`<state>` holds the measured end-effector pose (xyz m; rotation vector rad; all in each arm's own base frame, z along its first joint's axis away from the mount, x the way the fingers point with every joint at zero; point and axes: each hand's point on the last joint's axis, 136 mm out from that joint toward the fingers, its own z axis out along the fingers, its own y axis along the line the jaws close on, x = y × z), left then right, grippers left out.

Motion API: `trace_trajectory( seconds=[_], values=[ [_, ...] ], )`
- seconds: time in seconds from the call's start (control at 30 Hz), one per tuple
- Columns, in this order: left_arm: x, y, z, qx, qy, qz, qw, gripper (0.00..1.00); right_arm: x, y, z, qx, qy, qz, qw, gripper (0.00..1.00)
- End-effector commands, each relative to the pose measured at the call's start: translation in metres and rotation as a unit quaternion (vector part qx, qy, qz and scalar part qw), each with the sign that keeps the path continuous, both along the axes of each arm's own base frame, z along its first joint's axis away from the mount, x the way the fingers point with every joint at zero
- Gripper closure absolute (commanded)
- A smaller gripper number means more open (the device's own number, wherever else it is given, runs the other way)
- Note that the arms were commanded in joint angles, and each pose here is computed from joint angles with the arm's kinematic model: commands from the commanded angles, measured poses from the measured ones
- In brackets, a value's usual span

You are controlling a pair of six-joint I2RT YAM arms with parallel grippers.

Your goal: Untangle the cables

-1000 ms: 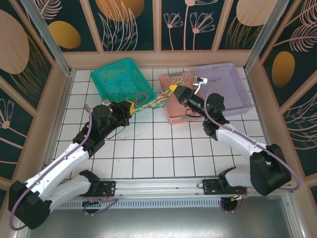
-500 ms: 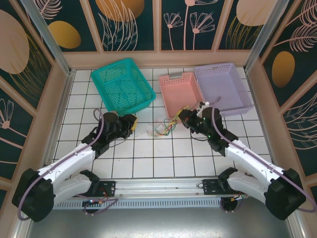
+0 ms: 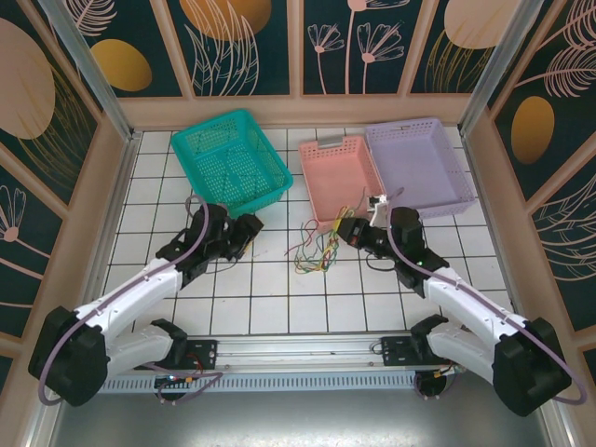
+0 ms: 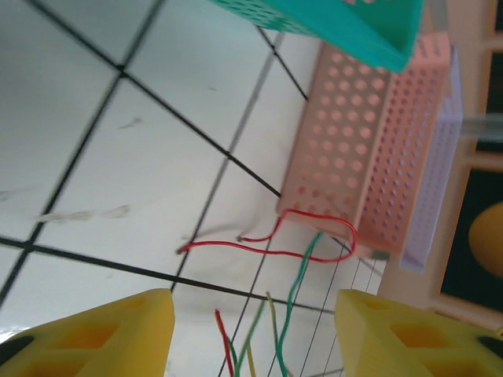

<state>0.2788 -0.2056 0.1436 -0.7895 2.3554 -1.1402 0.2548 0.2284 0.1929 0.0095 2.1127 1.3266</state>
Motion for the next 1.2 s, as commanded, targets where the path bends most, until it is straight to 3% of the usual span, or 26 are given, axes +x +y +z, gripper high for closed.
trace_trajectory(
  seconds=[0.0,0.17,0.33,0.53,0.67,0.73,0.83,0.97,1.07,1.17],
  values=[
    [0.002,-0.011,0.016,-0.007,-0.010,-0.032,0.999,0.41,-0.007,0.020,0.031,-0.017,-0.090,0.095,0.991,1.00],
    [0.017,-0.028,0.037,0.008,-0.027,-0.046,0.999,0.45,-0.003,0.017,0.004,-0.075,-0.056,0.103,0.990,1.00],
    [0.017,-0.038,0.030,0.056,-0.039,-0.082,0.994,0.51,0.001,-0.019,-0.027,-0.102,0.018,0.011,0.995,1.00],
    [0.012,-0.043,0.018,0.064,-0.039,-0.095,0.993,0.47,-0.006,-0.059,-0.084,-0.077,0.138,-0.096,0.983,0.99],
    [0.013,-0.043,0.018,0.063,-0.043,-0.094,0.993,0.47,0.000,-0.082,-0.104,-0.078,0.190,-0.162,0.965,0.61],
    [0.014,-0.043,0.019,0.066,-0.046,-0.093,0.992,0.47,0.005,-0.089,-0.100,-0.091,0.190,-0.182,0.961,0.48],
    [0.015,-0.040,0.019,0.070,-0.047,-0.085,0.993,0.47,0.011,-0.095,-0.084,-0.109,0.177,-0.195,0.958,0.42],
    [0.016,-0.028,0.021,0.089,-0.050,-0.061,0.993,0.47,0.011,-0.094,-0.058,-0.172,0.139,-0.196,0.955,0.43],
    [0.019,-0.012,0.035,0.114,-0.070,-0.032,0.991,0.46,0.003,-0.065,-0.048,-0.208,0.107,-0.155,0.960,0.44],
    [0.021,-0.001,0.056,0.133,-0.103,-0.021,0.986,0.44,-0.006,-0.019,-0.057,-0.202,0.093,-0.083,0.971,0.47]
  ],
)
